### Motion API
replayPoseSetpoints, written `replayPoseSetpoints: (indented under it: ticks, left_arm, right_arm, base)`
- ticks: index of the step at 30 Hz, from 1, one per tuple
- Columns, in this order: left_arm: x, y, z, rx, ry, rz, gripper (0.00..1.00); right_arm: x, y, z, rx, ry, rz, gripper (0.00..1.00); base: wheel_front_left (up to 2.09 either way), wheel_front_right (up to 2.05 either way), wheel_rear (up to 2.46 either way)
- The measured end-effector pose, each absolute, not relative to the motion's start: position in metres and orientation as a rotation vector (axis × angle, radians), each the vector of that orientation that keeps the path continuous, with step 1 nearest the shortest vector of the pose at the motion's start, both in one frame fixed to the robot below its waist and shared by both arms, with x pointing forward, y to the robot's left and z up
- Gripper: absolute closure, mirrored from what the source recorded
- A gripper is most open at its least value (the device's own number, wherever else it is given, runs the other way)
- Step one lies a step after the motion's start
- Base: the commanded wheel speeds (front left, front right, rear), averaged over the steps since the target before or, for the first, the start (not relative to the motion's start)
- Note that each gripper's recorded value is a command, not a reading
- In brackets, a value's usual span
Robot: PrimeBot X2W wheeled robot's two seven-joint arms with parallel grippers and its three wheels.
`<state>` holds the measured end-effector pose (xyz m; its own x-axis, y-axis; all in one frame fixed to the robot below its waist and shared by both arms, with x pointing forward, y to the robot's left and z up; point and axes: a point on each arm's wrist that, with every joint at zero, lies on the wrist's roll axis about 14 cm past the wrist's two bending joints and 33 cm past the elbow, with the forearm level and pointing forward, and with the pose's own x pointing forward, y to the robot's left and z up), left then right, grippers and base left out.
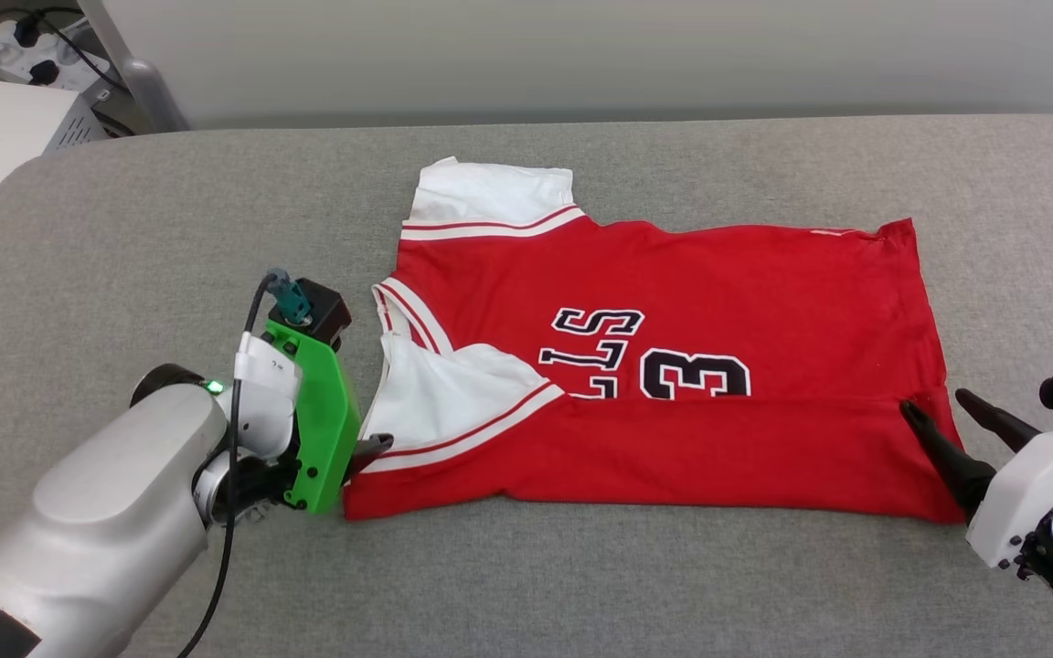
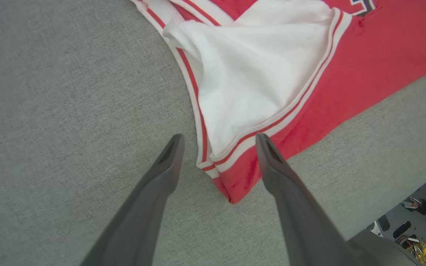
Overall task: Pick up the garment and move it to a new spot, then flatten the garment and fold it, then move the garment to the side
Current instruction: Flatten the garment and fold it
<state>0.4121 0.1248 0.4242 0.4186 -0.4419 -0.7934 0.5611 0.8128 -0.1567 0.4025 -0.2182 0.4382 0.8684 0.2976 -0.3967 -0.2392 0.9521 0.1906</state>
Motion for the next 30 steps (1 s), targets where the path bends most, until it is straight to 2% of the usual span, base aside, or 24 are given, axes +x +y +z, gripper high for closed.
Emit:
replayPoseSetpoints:
  ticks: [10, 19, 20, 30]
  left_arm:
    - [0.393, 0.134, 0.378, 0.148, 1.120, -0.624, 0.00]
    - [0.393, 0.135, 0.355, 0.138, 1.179, -0.613, 0.00]
    - [0.395, 0.134, 0.355, 0.141, 1.164, -0.618, 1.00]
    - [0.401, 0.126, 0.376, 0.147, 0.998, -0.650, 1.00]
  right_arm:
    - [0.400, -0.221, 0.424, 0.147, 0.480, 0.266, 0.00]
    - [0.401, -0.220, 0.415, 0.135, 0.500, 0.265, 0.00]
    - [0.403, -0.225, 0.419, 0.101, 0.489, 0.266, 0.00]
    - [0.414, -0.244, 0.463, -0.049, 0.408, 0.282, 0.00]
  base:
    - [0.00, 0.00, 0.00]
    - [0.00, 0.00, 0.00]
    - [0.00, 0.00, 0.00]
    - [0.00, 0.00, 0.00]
